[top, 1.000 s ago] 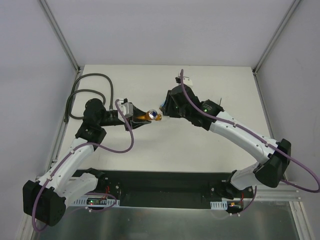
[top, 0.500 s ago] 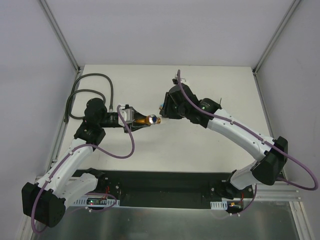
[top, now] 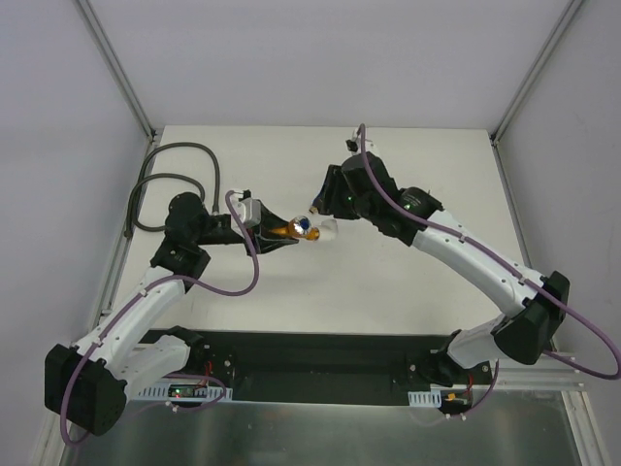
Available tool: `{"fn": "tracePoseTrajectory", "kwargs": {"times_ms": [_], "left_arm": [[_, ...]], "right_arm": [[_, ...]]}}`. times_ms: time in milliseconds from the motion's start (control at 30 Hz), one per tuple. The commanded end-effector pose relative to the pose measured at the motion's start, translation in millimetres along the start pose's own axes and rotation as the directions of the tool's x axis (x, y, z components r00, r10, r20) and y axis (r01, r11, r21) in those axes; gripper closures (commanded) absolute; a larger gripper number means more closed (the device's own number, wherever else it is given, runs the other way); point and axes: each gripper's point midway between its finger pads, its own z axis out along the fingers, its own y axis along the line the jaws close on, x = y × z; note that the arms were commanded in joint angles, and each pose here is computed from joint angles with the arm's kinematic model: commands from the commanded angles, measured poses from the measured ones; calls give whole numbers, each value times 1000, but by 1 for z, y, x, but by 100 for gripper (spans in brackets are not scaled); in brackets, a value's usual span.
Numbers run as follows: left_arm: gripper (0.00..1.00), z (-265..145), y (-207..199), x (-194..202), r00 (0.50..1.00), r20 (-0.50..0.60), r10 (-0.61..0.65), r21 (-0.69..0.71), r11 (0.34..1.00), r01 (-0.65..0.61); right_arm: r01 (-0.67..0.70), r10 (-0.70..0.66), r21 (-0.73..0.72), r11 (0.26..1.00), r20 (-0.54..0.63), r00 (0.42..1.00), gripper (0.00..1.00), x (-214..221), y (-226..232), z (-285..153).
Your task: Install the water faucets
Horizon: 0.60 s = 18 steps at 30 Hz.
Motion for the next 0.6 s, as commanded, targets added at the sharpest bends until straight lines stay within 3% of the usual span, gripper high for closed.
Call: {"fn": "tracePoseTrajectory", "kwargs": {"times_ms": [0, 167, 300, 467, 500, 567], "left_arm": [[100, 7, -33, -20, 992, 86, -91, 149, 986, 78], [100, 12, -24, -24, 984, 122, -129, 127, 985, 114], [100, 16, -11, -25, 958, 156, -240, 79, 970, 230], [100, 20, 18, -26, 875, 222, -431, 0, 897, 442], [100, 19, 21, -26, 832, 238, -501, 2, 857, 515], [100, 18, 28, -32, 801, 291, -523, -2, 837, 547]], "right_arm": [[-43, 75, -120, 992, 277, 958, 47, -84, 26, -37], [-46, 82, -113, 993, 331, 940, 32, -99, 20, -50], [-21, 68, -127, 992, 377, 924, 26, -107, 20, -59], [108, -31, -137, 985, 476, 879, 18, -106, 10, -78], [140, -41, -150, 979, 526, 850, 18, -114, 13, -85], [195, -72, -155, 968, 577, 814, 17, -113, 9, -103]]}}
